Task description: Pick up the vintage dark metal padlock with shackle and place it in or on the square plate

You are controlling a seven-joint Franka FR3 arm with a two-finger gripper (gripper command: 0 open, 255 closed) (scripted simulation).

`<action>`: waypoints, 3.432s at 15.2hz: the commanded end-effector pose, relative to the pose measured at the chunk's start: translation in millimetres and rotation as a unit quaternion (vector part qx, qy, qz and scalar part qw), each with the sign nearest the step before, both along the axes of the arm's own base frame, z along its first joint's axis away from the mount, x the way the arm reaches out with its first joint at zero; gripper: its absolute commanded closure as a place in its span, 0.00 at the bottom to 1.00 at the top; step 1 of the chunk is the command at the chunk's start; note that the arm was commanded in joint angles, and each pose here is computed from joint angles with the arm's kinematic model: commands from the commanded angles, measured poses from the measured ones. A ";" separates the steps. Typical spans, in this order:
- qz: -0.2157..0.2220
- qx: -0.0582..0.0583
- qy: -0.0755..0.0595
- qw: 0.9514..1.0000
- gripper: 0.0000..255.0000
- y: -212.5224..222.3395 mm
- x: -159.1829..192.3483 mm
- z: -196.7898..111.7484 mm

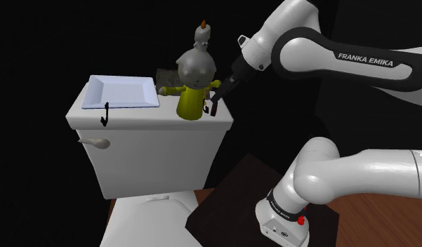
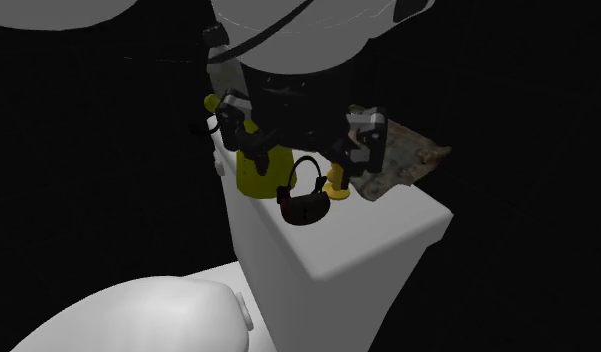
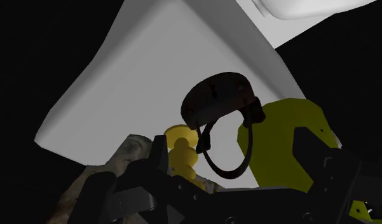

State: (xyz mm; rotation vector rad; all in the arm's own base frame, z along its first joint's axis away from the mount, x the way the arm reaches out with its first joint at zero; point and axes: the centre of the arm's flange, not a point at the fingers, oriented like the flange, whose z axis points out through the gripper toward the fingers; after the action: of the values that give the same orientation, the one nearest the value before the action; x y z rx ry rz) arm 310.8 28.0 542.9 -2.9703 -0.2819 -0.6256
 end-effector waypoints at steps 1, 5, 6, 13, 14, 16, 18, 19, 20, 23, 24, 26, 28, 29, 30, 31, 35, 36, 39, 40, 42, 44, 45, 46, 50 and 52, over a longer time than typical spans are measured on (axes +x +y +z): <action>0.000 0.000 -0.001 1.000 0.00 0.6 3.3 -7.2; 0.000 0.000 -0.001 1.000 0.00 0.6 3.3 -7.2; 0.000 0.000 -0.001 1.000 0.00 0.6 3.3 -7.2; 0.000 0.000 -0.001 1.000 1.00 0.6 3.2 -7.1; 0.000 0.000 -0.001 1.000 1.00 0.6 3.2 -7.1; 0.000 0.000 -0.001 1.000 1.00 0.7 3.2 -7.2; 0.000 0.000 -0.001 1.000 1.00 0.6 3.3 -7.2; 0.000 0.000 -0.001 1.000 1.00 0.6 3.2 -2.0; 0.000 0.000 -0.001 1.000 1.00 0.5 3.2 3.3; 0.000 0.000 -0.001 1.000 1.00 0.6 3.3 19.2; 0.000 0.000 -0.001 1.000 1.00 0.6 3.3 24.4; 0.000 0.000 -0.001 1.000 1.00 0.6 3.3 35.0; 0.000 0.000 -0.001 1.000 1.00 0.6 3.3 45.6; 0.000 0.000 -0.001 1.000 1.00 0.6 3.3 50.9; 0.000 0.000 -0.001 1.000 1.00 0.6 3.3 56.1; 0.000 0.000 -0.001 1.000 1.00 0.6 3.3 61.4; 0.000 0.000 -0.001 1.000 1.00 0.6 3.3 82.5; 0.000 0.000 -0.001 1.000 1.00 0.6 3.2 83.5; 0.000 0.000 -0.001 1.000 1.00 22.8 35.9 85.8; 0.000 0.000 -0.001 1.000 1.00 30.2 46.8 86.6; 0.000 0.000 -0.001 1.000 1.00 45.1 68.6 88.2; 0.000 0.000 -0.001 1.000 1.00 59.9 90.4 89.7; 0.000 0.000 -0.001 1.000 1.00 67.4 101.3 90.5; 0.000 0.000 -0.001 1.000 1.00 74.8 112.1 91.3; 0.000 0.000 -0.001 1.000 1.00 104.5 155.7 94.4; 0.000 0.000 -0.001 1.000 1.00 119.3 177.5 96.0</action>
State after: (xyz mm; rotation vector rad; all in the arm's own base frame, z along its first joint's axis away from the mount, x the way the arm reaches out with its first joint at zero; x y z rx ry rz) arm 475.8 141.0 637.3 -2.9698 -0.2830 -0.6306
